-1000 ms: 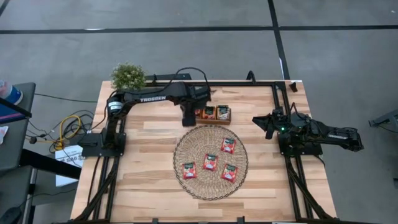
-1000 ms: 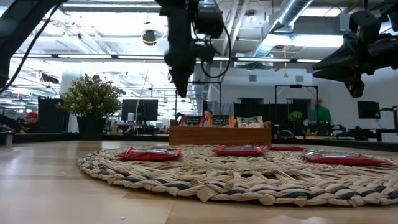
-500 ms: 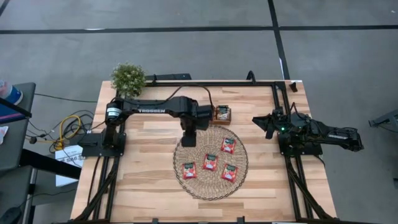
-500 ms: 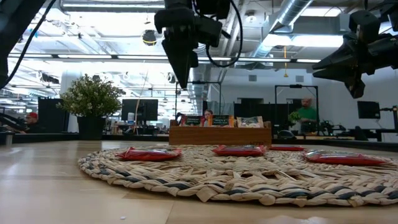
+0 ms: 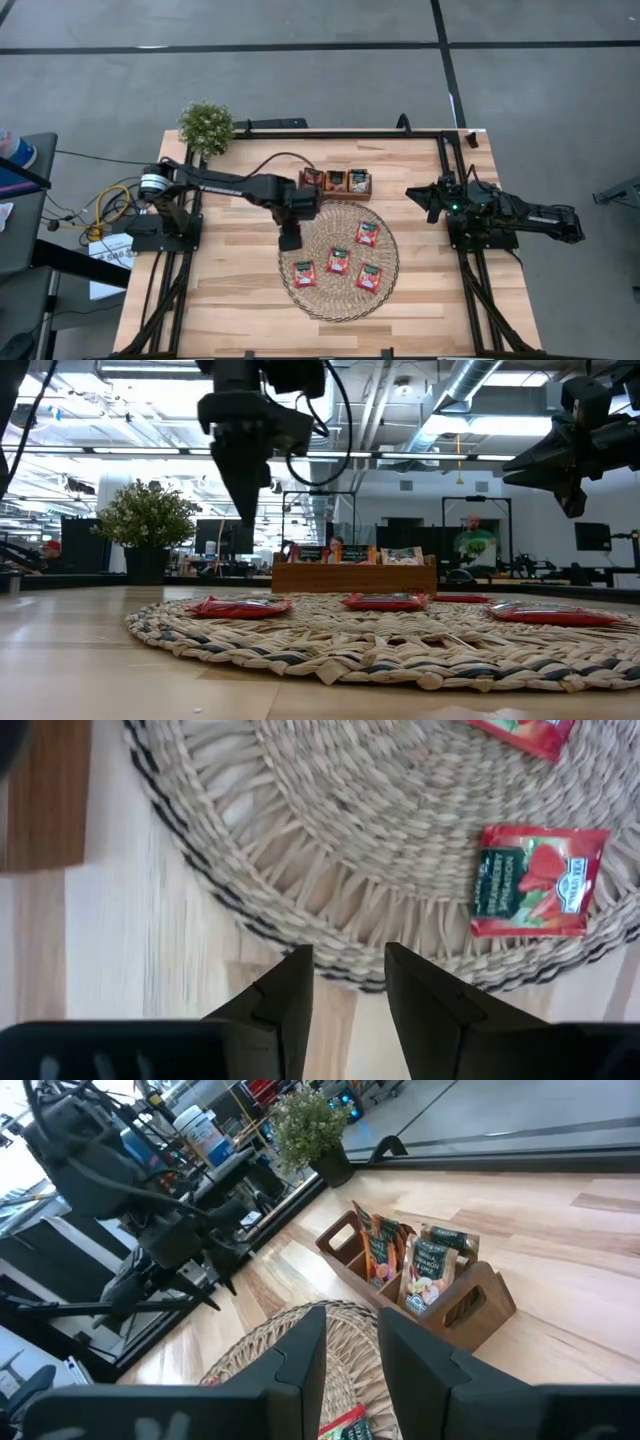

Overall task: Pick & Place Tea
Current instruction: Put the red tea bag into the left section of the wooden organizer

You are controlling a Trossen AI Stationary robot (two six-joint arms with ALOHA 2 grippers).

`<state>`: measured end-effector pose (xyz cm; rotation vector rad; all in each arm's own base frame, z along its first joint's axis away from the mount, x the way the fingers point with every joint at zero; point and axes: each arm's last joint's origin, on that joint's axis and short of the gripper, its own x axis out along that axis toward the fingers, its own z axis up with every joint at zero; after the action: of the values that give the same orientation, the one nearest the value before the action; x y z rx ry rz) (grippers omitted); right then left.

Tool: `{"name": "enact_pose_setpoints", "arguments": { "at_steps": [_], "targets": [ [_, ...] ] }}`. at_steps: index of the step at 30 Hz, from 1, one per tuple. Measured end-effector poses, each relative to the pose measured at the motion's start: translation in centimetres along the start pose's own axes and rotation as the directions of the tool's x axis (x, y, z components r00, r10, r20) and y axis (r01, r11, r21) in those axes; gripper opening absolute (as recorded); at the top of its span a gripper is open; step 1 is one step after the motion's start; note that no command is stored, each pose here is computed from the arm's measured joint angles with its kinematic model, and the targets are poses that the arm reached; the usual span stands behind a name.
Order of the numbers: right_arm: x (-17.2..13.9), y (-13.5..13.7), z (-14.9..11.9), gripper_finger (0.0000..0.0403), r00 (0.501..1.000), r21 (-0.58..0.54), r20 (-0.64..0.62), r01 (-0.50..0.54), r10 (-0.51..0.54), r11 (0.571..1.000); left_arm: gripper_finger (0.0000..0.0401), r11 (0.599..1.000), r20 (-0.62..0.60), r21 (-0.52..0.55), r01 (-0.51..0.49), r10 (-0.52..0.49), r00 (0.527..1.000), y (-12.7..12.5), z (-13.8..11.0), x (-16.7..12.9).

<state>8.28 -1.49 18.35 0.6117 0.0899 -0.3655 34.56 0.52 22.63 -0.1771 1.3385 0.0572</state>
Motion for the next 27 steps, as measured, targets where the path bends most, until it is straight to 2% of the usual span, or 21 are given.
{"name": "enact_pose_setpoints", "arguments": {
  "at_steps": [4, 11, 15, 19, 27],
  "targets": [
    [0.0, 0.0, 0.0, 0.0087, 1.000, 0.000, 0.000, 0.000, 0.000, 1.000, 0.0118, 1.000, 0.007, 0.013, -0.025, 0.025, 1.000, -1.0, -0.5, 0.0],
    [0.0, 0.0, 0.0, 0.0087, 1.000, 0.000, -0.001, 0.001, -0.001, 1.000, 0.0118, 0.994, 0.041, 0.111, -0.013, 0.009, 0.999, -2.4, -0.4, 0.0],
    [0.0, 0.0, 0.0, 0.0087, 1.000, 0.000, -0.001, 0.002, -0.002, 1.000, 0.0118, 0.987, 0.090, 0.149, 0.058, -0.072, 0.993, -3.8, 0.0, 0.0],
    [0.0, 0.0, 0.0, 0.0087, 1.000, -0.001, -0.002, 0.002, -0.002, 1.000, 0.0118, 0.977, 0.144, 0.194, 0.084, -0.113, 0.983, -5.4, 0.2, 0.0],
    [0.0, 0.0, 0.0, 0.0087, 1.000, -0.008, 0.000, 0.004, -0.004, 1.000, 0.0118, 0.985, 0.156, 0.133, 0.106, -0.127, 0.980, -8.3, -0.4, 0.3]
  ]
}}
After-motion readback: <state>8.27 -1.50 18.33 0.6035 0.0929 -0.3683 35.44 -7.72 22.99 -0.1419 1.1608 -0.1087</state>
